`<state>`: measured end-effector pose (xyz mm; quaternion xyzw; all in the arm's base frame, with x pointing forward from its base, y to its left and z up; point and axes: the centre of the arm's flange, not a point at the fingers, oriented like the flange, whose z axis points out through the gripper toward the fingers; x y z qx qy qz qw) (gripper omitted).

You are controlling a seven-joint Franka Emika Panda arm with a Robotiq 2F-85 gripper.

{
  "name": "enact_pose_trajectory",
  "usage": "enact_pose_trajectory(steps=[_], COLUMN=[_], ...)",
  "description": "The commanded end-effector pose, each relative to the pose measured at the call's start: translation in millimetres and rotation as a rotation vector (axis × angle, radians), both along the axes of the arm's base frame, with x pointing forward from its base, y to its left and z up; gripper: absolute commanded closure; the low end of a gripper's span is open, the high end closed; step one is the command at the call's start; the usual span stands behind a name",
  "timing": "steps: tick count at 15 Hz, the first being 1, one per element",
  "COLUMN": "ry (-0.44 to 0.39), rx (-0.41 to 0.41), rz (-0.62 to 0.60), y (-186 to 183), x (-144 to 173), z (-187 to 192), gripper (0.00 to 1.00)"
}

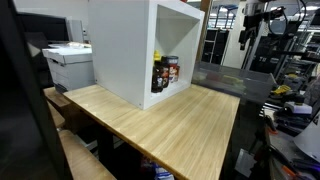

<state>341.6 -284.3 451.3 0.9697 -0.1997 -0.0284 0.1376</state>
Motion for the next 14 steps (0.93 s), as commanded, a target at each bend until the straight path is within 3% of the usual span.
enact_pose_trajectory(steps=[1,4,9,14], ry=[0.009,-0.011,-0.044,-0.046], rx=[-0.056,-0.052,-0.015,0.101], rz=[0.024,0.054,0.213,0.301], y=[-18.9,-26.9,-27.8,-30.0], x=[22.0,38.8,71.3,88.2], z=[-4.0,-7.0,-17.4,-30.6], gripper=[0.0,0.0,0.0,0.0])
